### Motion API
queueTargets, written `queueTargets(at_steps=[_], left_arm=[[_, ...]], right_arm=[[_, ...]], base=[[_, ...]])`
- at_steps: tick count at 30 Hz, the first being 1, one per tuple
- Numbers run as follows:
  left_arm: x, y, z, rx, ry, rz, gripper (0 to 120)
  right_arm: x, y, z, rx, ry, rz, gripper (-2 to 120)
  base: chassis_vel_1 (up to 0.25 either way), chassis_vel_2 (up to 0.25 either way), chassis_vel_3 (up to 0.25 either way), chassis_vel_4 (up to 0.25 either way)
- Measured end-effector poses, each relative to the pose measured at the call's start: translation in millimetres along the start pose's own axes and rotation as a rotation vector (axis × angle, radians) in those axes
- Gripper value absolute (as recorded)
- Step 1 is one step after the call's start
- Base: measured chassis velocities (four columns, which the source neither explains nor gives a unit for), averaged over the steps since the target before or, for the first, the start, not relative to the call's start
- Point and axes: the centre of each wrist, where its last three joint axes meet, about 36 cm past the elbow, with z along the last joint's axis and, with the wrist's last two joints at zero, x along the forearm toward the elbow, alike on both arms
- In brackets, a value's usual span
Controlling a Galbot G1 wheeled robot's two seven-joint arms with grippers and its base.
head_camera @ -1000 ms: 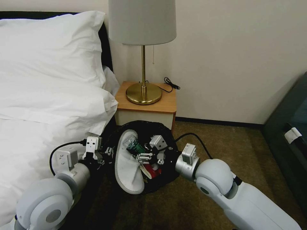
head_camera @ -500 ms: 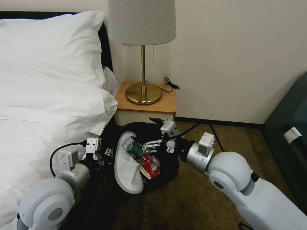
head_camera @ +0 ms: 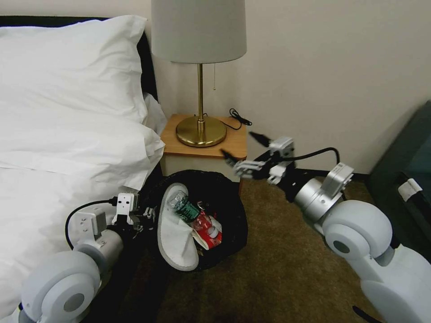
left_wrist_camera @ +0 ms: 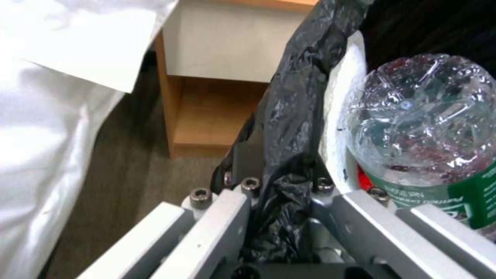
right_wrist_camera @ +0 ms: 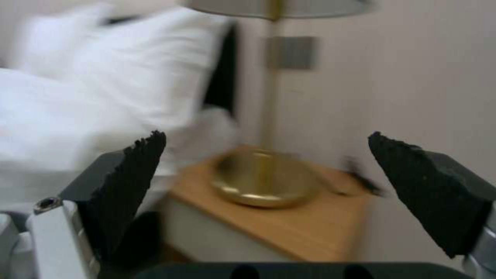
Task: Pick up the trash bin, then pick up the garbage on the floor and place it into the trash bin.
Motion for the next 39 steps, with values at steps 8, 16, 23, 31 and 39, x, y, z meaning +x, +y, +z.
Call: queueTargets(at_steps=[8, 16, 23, 31, 39], left_arm=[[9.4, 1.8, -1.4, -0.014, -0.018, -0.042, 1], [12.0, 5.2, 2.4, -0.097, -0.038, -0.089, 1], [15.4, 9.8, 6.0, -0.088, -0.025, -0.103, 1], [15.6, 7.7, 12.4, -0.081, -0.006, -0.099, 1], [17.2, 7.9, 19.1, -0.081, 0.016, -0.114, 1]], right_arm=[[46, -31, 33, 0.057, 0.055, 0.252, 100], [102, -41, 54, 0.101, 0.130, 0.414, 100], [137, -34, 55, 0.125, 0.156, 0.528, 100], [163, -11, 51, 0.113, 0.130, 0.618, 100], [167, 10, 34, 0.123, 0.086, 0.619, 100]], base=[[0.000, 0.000, 0.000, 0.000], [0.000, 0.000, 0.000, 0.000], [0.000, 0.000, 0.000, 0.000], [0.000, 0.000, 0.000, 0.000], [0.000, 0.000, 0.000, 0.000]])
